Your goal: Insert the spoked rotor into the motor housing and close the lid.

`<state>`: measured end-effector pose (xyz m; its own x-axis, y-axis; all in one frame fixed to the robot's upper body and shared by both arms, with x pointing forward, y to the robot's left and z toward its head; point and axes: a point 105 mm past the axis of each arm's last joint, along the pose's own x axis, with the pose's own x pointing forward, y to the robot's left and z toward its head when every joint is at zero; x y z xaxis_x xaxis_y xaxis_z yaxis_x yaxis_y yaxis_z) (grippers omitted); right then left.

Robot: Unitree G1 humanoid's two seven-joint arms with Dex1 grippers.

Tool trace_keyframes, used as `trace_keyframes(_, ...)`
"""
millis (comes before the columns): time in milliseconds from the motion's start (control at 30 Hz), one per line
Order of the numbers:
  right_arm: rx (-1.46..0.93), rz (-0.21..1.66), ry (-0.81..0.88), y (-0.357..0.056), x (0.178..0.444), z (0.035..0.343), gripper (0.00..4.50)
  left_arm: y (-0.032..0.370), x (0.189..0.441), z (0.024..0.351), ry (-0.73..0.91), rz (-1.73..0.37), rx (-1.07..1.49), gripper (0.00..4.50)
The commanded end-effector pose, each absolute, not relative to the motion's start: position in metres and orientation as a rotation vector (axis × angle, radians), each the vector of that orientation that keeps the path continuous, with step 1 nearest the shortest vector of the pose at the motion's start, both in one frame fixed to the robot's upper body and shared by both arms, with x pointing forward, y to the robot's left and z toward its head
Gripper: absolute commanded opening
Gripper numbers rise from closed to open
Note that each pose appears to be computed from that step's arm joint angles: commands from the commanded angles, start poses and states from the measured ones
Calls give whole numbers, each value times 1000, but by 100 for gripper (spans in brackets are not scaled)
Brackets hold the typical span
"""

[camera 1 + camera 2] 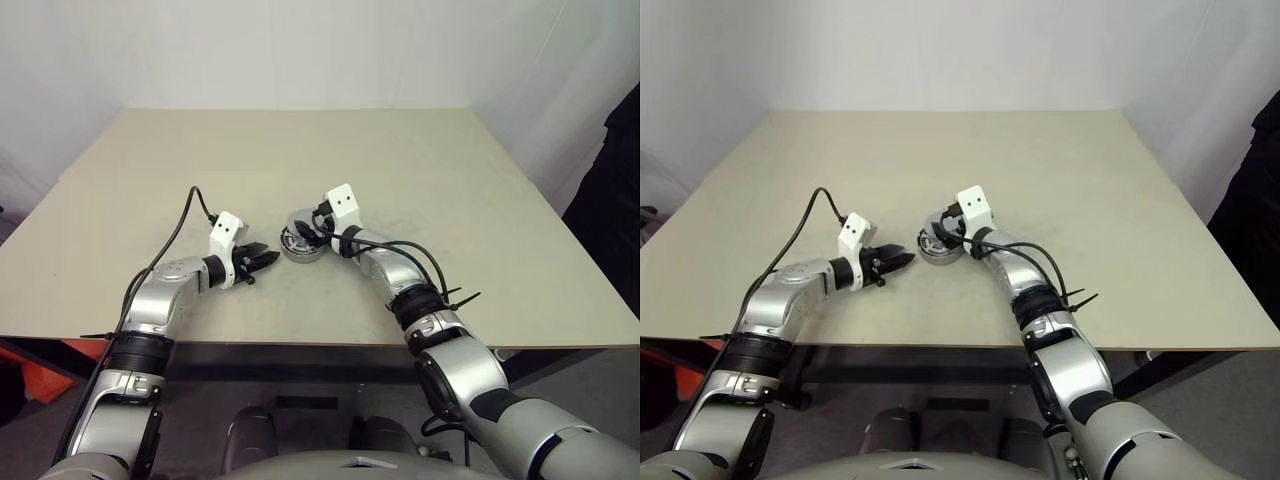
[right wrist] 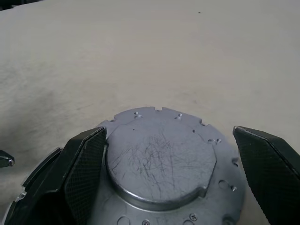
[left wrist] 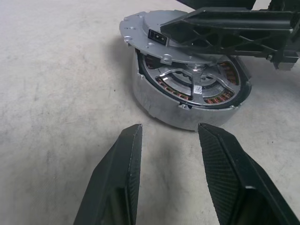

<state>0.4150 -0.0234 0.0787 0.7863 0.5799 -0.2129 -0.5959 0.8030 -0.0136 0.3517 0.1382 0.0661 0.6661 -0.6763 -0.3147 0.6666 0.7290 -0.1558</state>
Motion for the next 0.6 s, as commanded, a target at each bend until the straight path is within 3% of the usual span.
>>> trace_keyframes(33, -76, 657, 128, -15, 420, 102, 446, 141, 354, 81, 314, -754, -13, 203)
trace_keyframes(367, -83, 672, 202, -13, 417, 85, 446, 143, 354, 80, 311, -739, -12, 203)
trace_keyframes(500, -87, 673, 197, -16, 417, 86, 328, 144, 354, 80, 312, -731, -13, 203)
trace_keyframes(600, -79, 695, 169, -16, 415, 93, 316, 145, 355, 80, 313, -728, -13, 203)
